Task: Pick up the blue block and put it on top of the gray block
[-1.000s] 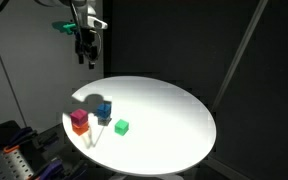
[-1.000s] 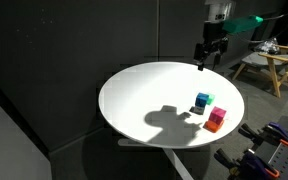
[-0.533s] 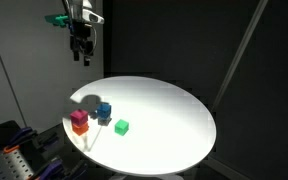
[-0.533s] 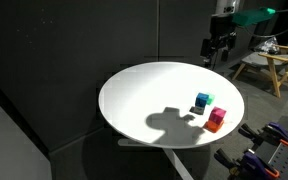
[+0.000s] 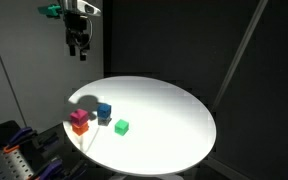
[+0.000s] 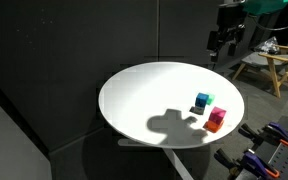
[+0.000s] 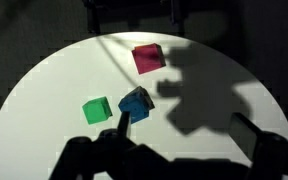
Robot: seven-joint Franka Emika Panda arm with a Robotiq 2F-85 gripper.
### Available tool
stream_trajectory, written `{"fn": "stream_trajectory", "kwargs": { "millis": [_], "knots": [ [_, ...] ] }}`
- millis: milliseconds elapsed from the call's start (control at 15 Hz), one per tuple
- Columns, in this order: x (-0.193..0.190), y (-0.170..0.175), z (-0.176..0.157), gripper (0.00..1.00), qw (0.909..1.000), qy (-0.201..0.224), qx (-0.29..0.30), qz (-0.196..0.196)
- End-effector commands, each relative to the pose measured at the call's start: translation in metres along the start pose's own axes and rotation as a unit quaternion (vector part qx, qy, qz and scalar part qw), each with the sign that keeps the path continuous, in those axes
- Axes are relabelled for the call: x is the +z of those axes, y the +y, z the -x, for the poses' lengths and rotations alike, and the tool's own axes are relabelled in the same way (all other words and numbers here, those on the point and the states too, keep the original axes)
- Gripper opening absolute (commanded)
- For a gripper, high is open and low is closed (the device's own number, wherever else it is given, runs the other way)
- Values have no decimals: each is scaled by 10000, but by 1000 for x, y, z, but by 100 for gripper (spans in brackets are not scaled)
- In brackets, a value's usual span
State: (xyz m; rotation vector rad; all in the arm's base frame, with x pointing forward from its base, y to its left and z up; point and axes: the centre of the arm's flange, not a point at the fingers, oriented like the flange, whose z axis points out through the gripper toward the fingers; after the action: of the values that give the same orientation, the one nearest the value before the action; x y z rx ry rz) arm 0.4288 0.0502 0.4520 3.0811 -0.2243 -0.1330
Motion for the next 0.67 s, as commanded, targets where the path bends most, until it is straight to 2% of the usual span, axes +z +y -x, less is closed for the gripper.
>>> {"fn": "stream_trajectory", "kwargs": {
  "millis": [0, 200, 600],
  "knots": [
    [-14, 6, 12, 100, 9998, 157, 17, -78],
    [-20, 5, 14, 100, 9996, 258, -10, -89],
    [-13, 1, 5, 100, 9999, 150, -4, -27]
  ]
}}
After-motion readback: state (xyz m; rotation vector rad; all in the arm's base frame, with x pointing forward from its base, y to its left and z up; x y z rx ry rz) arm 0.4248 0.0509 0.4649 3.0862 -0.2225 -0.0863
